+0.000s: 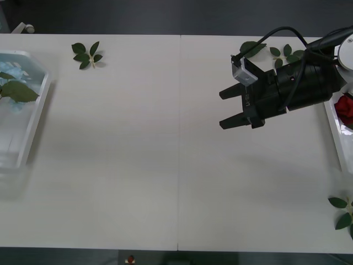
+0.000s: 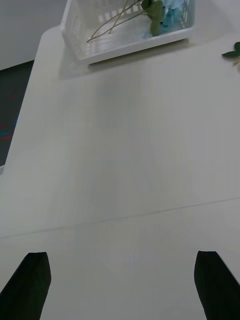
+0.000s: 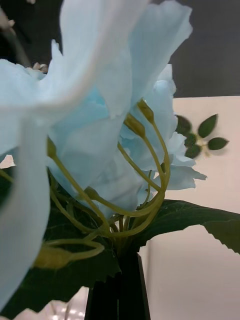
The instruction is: Put the red flowers into the right box and the blue flowers into the left box
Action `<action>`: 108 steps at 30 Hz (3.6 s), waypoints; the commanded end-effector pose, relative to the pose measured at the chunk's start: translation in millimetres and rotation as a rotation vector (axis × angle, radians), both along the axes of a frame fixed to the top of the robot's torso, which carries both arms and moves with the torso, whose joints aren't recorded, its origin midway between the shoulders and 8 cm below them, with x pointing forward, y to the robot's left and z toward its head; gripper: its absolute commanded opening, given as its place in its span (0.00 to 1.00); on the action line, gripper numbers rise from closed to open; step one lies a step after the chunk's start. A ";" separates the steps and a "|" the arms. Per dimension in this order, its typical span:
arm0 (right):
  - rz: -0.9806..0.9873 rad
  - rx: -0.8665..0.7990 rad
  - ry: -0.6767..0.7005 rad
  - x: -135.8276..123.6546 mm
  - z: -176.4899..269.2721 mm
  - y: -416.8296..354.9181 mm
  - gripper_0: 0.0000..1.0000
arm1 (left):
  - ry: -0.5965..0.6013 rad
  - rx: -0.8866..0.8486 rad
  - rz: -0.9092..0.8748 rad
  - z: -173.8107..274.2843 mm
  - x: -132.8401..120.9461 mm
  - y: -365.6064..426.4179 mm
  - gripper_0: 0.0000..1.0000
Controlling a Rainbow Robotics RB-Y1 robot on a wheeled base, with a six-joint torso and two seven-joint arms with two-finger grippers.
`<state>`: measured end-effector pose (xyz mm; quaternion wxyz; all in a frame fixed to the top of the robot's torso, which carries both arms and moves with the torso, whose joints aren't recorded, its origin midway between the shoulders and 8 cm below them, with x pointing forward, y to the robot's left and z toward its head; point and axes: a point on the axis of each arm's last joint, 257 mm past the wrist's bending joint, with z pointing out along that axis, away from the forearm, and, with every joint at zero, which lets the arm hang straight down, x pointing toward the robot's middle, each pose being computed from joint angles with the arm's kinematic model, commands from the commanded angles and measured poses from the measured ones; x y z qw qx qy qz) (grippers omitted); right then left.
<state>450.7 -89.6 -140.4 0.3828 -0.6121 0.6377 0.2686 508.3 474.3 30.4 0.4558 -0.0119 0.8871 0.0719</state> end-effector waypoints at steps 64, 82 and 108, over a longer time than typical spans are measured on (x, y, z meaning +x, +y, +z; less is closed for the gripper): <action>0.015 0.016 -0.033 0.9 13.4 7.5 0.83 | 0.123 -0.409 -0.617 -138.1 -71.4 -120.9 0.77; 0.015 0.016 -0.033 0.9 13.4 7.5 0.83 | -0.025 -0.390 -1.129 -147.1 -79.9 -338.6 0.77; 0.015 0.016 -0.033 0.9 13.4 7.5 0.83 | -0.186 -0.370 -1.205 -156.1 -101.2 -401.7 0.77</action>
